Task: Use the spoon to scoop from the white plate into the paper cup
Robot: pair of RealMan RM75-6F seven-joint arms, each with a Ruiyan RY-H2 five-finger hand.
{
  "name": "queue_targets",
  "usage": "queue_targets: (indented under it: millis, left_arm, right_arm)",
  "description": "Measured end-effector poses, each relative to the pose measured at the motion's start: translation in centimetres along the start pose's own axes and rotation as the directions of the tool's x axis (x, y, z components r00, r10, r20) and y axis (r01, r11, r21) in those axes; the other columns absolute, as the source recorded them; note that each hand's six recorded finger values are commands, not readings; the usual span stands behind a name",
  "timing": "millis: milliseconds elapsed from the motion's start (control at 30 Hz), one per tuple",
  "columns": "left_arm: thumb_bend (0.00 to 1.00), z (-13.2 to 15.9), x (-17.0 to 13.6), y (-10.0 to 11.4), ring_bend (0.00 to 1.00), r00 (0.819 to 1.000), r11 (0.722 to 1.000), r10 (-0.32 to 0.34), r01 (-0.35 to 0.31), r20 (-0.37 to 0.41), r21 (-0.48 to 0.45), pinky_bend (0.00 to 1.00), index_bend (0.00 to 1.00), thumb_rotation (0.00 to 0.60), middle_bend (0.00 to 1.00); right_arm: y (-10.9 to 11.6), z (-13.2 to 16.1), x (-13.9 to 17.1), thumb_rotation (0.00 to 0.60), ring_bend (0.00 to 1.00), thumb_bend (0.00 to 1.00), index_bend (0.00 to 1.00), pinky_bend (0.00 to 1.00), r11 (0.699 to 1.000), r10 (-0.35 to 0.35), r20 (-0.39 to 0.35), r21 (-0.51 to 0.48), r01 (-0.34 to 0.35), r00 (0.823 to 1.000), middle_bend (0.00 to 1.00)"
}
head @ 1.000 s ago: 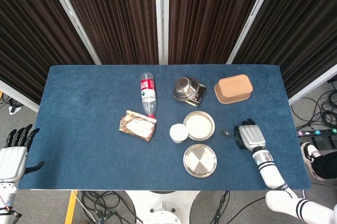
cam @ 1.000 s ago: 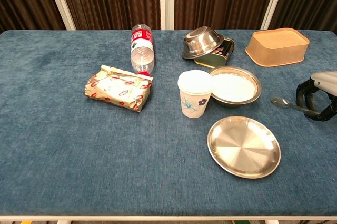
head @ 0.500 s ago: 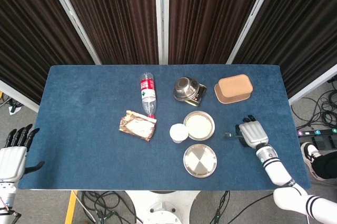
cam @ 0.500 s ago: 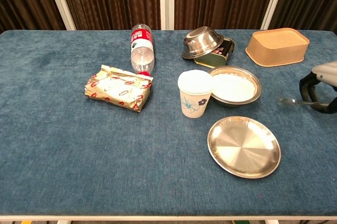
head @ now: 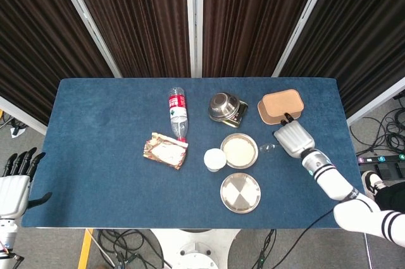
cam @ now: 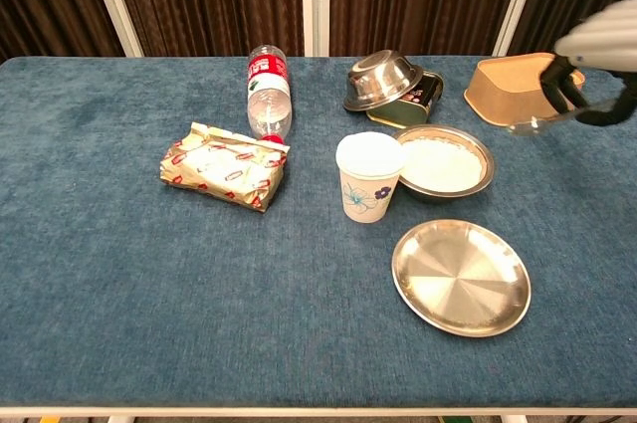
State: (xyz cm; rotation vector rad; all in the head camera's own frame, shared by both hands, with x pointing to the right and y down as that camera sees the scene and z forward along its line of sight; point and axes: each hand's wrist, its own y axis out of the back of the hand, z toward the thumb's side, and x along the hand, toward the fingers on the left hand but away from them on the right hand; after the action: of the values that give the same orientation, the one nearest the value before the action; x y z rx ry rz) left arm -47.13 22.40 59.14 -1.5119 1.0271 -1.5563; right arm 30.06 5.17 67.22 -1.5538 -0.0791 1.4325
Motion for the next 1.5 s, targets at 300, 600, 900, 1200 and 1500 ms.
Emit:
queue_targets:
  millis: [300,600,900,1200,1500]
  left_arm:
    - [0.00,-0.2,-0.2,0.0,0.10,1.000,1.000,0.002,-0.002,-0.002,-0.003,0.04,0.17,0.600,0.14]
    - [0.00,-0.4,-0.3,0.0,0.10,1.000,1.000,0.003,-0.003,-0.006,-0.010,0.04,0.17,0.600,0.14]
    - [0.00,-0.6,-0.3,-0.1,0.10,1.000,1.000,0.004,-0.004,-0.011,-0.018,0.05,0.17,0.600,0.14]
    - [0.00,-0.5,-0.3,-0.2,0.10,1.000,1.000,0.005,-0.005,-0.006,-0.014,0.04,0.17,0.600,0.14]
    - [0.00,-0.1,-0.2,0.1,0.10,1.000,1.000,0.009,-0.009,0.002,-0.005,0.04,0.17,0.600,0.14]
  right_arm:
    - [1.5,5.1,-4.7,0.600,0.22,0.36,0.56,0.05,0.976,0.062,-0.085,0.215,-0.043,0.994,0.55]
    - [1.1,9.2,-7.1,0.600,0.22,0.37,0.57,0.03,0.929,0.103,-0.104,0.365,-0.058,0.989,0.56]
    - [2.0,10.2,-7.2,0.600,0.22,0.37,0.57,0.01,0.940,0.074,-0.099,0.338,-0.037,0.992,0.56]
    - [1.9,7.8,-5.8,0.600,0.22,0.37,0.57,0.00,0.976,0.045,-0.061,0.215,-0.031,0.997,0.56]
    - [1.2,6.4,-5.0,0.600,0.22,0.36,0.57,0.00,0.996,-0.014,-0.053,0.082,0.019,0.999,0.56]
